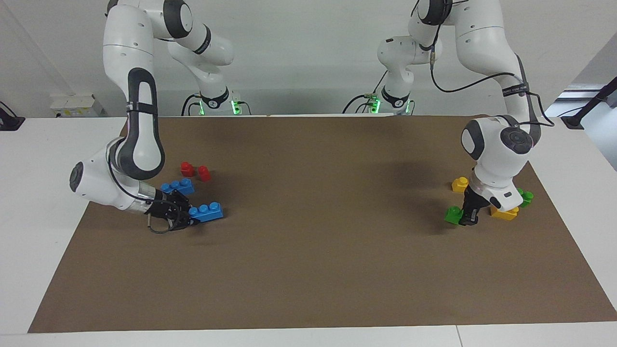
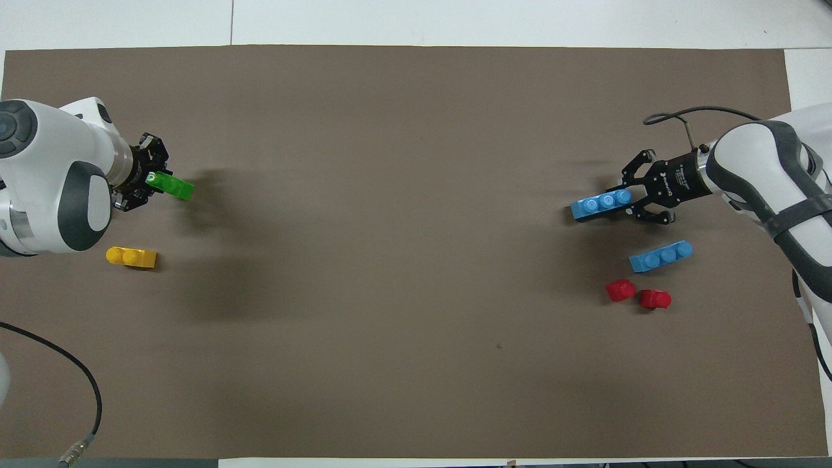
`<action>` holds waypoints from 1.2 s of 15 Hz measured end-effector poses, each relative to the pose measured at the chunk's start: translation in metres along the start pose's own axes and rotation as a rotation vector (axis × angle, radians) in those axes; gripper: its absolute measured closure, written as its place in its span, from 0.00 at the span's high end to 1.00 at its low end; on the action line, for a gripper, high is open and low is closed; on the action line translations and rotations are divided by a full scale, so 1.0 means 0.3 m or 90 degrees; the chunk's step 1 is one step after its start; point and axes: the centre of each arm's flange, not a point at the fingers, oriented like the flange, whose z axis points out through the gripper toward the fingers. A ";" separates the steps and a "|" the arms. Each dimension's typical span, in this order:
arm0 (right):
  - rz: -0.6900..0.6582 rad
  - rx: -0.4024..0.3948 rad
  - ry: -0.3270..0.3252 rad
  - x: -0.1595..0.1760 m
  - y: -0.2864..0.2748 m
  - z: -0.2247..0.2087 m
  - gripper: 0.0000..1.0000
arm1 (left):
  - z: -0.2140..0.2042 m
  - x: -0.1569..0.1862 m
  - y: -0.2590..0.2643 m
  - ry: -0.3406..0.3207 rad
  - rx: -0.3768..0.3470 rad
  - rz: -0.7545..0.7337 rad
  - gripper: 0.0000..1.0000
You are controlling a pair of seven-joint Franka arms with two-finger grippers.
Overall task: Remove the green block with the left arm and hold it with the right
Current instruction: 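Lower the green brick with the left gripper while the right gripper lowers the blue, then open the left gripper and the right gripper to release both bricks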
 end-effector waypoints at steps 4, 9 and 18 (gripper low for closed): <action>0.001 0.002 -0.001 0.043 0.026 -0.009 0.35 | 0.044 0.010 -0.002 -0.001 0.001 -0.002 0.34; 0.001 0.006 0.006 0.043 0.027 0.003 0.35 | 0.074 0.020 -0.002 0.002 -0.004 -0.003 0.34; -0.040 -0.001 0.029 -0.073 -0.043 -0.143 0.99 | -0.034 0.038 0.027 0.020 -0.030 0.062 1.00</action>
